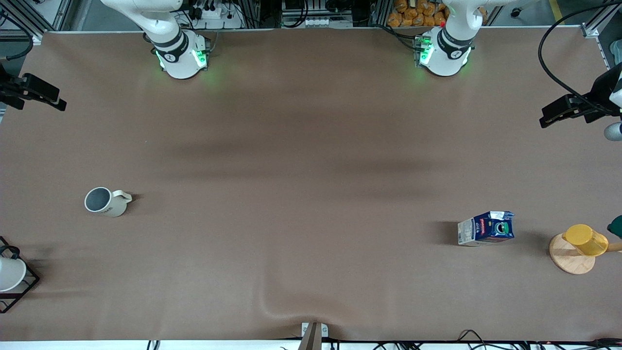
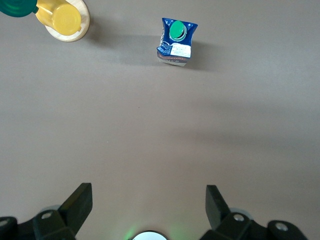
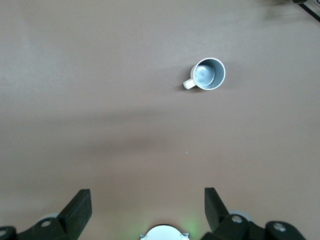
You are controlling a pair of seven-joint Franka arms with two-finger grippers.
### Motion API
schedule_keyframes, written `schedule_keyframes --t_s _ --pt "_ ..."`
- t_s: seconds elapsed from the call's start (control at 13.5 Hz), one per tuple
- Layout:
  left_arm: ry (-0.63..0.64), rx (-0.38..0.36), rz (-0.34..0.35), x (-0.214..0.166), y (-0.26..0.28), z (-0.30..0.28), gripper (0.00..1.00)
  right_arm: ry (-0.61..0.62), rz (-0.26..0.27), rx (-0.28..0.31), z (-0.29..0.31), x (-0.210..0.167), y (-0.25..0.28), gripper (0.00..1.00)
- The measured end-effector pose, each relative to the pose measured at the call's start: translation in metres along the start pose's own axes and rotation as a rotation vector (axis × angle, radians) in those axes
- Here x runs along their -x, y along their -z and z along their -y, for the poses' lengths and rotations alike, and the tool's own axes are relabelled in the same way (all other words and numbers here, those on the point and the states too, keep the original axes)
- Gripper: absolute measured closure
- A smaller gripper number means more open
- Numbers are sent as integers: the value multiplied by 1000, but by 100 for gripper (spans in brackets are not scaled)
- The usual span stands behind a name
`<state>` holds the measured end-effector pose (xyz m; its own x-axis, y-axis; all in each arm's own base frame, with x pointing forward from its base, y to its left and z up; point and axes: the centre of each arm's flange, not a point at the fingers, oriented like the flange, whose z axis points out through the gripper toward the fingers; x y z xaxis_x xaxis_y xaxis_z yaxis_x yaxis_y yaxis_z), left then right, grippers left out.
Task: Place milk next to cup
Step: 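Reach the left gripper to the milk carton while the right gripper reaches the mug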
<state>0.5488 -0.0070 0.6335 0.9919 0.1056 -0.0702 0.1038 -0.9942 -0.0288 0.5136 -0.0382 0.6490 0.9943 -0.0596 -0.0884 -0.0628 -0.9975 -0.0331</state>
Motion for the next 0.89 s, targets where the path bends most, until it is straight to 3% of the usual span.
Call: schedule_keyframes --t_s 0.22,0.45,0.74,0.89 --pt "-2 -8 10 1 -1 0 0 4 2 4 1 -1 -3 0" --pt "-26 -67 30 -7 -15 -8 0 6 -2 8 2 -2 -3 0" --pt "-42 -56 -12 -57 -66 -18 0 8 -3 11 2 -2 -3 0" --pt "-45 -51 0 -82 -103 -20 0 8 -2 15 2 -2 -4 0"
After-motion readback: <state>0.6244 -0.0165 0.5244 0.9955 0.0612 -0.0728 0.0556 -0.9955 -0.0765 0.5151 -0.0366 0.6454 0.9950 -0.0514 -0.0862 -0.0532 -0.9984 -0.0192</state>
